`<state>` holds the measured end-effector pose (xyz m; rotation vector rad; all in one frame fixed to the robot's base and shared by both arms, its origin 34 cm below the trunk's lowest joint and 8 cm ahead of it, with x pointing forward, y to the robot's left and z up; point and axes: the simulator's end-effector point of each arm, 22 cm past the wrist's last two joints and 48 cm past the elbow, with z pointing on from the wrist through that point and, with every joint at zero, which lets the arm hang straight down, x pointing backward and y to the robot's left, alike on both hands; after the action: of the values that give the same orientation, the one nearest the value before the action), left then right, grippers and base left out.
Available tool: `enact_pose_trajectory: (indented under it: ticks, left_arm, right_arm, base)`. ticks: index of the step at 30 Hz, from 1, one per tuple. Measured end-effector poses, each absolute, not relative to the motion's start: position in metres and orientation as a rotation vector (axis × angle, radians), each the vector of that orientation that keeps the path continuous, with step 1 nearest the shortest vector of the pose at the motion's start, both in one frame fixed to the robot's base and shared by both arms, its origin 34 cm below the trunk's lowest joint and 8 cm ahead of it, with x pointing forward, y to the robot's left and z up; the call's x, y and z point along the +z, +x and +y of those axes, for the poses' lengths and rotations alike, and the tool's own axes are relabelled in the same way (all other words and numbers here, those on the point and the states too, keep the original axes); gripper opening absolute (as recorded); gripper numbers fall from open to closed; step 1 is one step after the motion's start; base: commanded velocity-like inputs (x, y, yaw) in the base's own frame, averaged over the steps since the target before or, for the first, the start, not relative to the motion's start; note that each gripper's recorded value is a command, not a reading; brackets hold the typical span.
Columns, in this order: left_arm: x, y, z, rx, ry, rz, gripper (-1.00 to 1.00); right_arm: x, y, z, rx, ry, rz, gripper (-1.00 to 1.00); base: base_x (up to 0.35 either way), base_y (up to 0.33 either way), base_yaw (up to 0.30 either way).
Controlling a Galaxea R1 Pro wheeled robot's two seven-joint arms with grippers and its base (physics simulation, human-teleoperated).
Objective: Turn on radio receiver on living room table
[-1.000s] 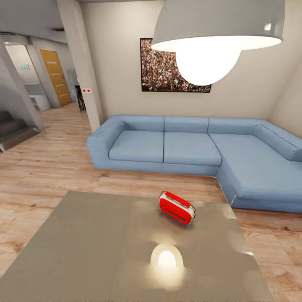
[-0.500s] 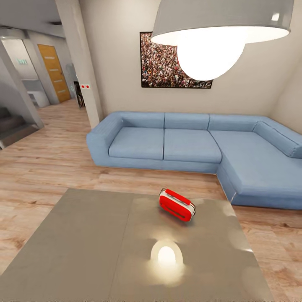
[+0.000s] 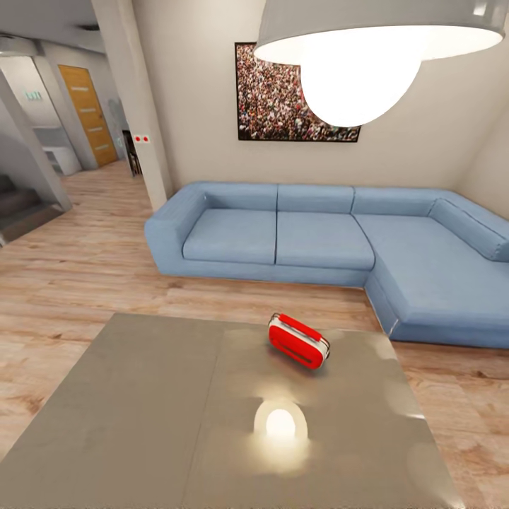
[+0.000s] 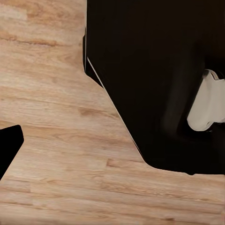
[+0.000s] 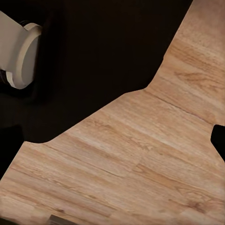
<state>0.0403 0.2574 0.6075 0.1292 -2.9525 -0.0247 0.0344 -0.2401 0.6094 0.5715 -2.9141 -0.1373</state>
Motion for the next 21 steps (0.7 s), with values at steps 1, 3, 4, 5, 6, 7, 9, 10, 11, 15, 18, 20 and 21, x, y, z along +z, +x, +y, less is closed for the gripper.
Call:
enact_pose_trajectory:
  ticks: [1,3,4,5,6,7,9,10,11,15,18,20,21]
  left_arm:
    - [0.608,0.040,0.257,-0.025,0.129,-2.951,1.00]
    - [0.608,0.038,0.257,-0.025,0.129,-2.948,1.00]
    - [0.608,0.038,0.257,-0.025,0.129,-2.946,1.00]
    - [0.608,0.037,0.257,-0.025,0.129,-2.944,1.00]
    - [0.608,0.037,0.257,-0.025,0.129,-2.943,1.00]
    - [0.608,0.036,0.257,-0.025,0.129,-2.941,1.00]
    - [0.609,0.035,0.257,-0.026,0.128,-2.938,1.00]
    - [0.609,0.034,0.257,-0.026,0.128,-2.936,1.00]
    - [0.609,0.034,0.257,-0.026,0.128,-2.935,1.00]
    - [0.610,0.031,0.257,-0.026,0.128,-2.928,1.00]
    - [0.610,0.029,0.257,-0.026,0.128,-2.923,1.00]
    - [0.610,0.028,0.257,-0.027,0.127,-2.920,1.00]
    - [0.610,0.027,0.257,-0.027,0.127,-2.918,1.00]
  right_arm:
    - [0.610,0.034,-0.240,-0.138,0.571,-2.912,1.00]
    - [0.610,0.033,-0.240,-0.138,0.570,-2.909,1.00]
    - [0.610,0.032,-0.240,-0.138,0.570,-2.908,1.00]
    - [0.610,0.031,-0.240,-0.139,0.570,-2.906,1.00]
    - [0.610,0.031,-0.240,-0.139,0.569,-2.905,1.00]
    - [0.610,0.030,-0.240,-0.140,0.569,-2.903,1.00]
    - [0.611,0.029,-0.240,-0.141,0.568,-2.900,1.00]
    - [0.611,0.028,-0.240,-0.141,0.568,-2.898,1.00]
    - [0.611,0.028,-0.240,-0.142,0.567,-2.897,1.00]
    - [0.612,0.025,-0.240,-0.144,0.566,-2.890,1.00]
    - [0.612,0.023,-0.240,-0.145,0.564,-2.886,1.00]
    - [0.612,0.022,-0.240,-0.146,0.564,-2.883,1.00]
    - [0.613,0.022,-0.240,-0.147,0.563,-2.881,1.00]
  base:
    - [0.000,0.000,0.000]
    - [0.000,0.000,0.000]
    - [0.000,0.000,0.000]
    - [0.000,0.000,0.000]
    - [0.000,0.000,0.000]
    - [0.000,0.000,0.000]
    - [0.000,0.000,0.000]
    - [0.000,0.000,0.000]
    - [0.000,0.000,0.000]
    - [0.000,0.000,0.000]
    - [0.000,0.000,0.000]
    - [0.000,0.000,0.000]
    - [0.000,0.000,0.000]
